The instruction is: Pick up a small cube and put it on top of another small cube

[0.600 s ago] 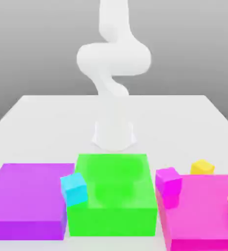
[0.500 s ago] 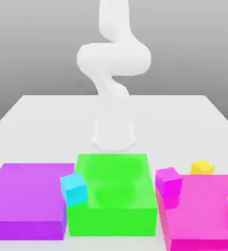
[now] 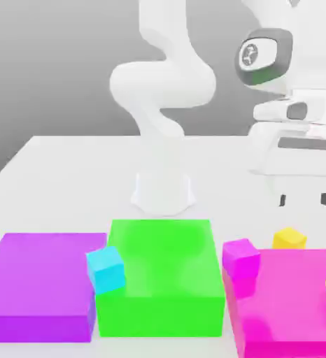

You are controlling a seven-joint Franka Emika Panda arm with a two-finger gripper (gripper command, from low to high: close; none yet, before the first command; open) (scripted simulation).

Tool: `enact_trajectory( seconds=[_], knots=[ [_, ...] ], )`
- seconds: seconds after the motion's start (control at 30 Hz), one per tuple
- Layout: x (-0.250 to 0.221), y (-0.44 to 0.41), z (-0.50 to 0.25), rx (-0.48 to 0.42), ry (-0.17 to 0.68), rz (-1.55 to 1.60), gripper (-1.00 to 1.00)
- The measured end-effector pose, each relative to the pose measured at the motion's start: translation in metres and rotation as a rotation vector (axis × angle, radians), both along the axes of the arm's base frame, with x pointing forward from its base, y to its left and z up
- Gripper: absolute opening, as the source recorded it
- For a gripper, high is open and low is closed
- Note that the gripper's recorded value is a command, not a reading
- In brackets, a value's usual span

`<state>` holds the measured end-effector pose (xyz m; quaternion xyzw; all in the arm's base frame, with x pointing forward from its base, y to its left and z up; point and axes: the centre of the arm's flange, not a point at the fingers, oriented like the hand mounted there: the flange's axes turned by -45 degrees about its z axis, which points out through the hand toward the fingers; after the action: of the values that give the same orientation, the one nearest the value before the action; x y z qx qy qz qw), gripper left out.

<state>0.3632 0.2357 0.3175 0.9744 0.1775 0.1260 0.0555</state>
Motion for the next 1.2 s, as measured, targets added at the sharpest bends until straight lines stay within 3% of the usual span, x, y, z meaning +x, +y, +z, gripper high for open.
enact_trajectory(
  seconds=[0.33, 0.63, 0.97, 1.0, 1.2],
  knots=[
    [-0.143, 0.061, -0.117, 0.029, 0.257, 0.226, 0.00],
    [-0.138, 0.065, -0.138, 0.064, 0.268, 0.198, 0.00],
    [-0.141, 0.057, -0.184, 0.045, 0.273, 0.199, 0.00],
    [-0.142, 0.055, -0.188, 0.042, 0.274, 0.199, -1.00],
    [-0.142, 0.055, -0.190, 0.042, 0.273, 0.200, -1.00]
  ],
)
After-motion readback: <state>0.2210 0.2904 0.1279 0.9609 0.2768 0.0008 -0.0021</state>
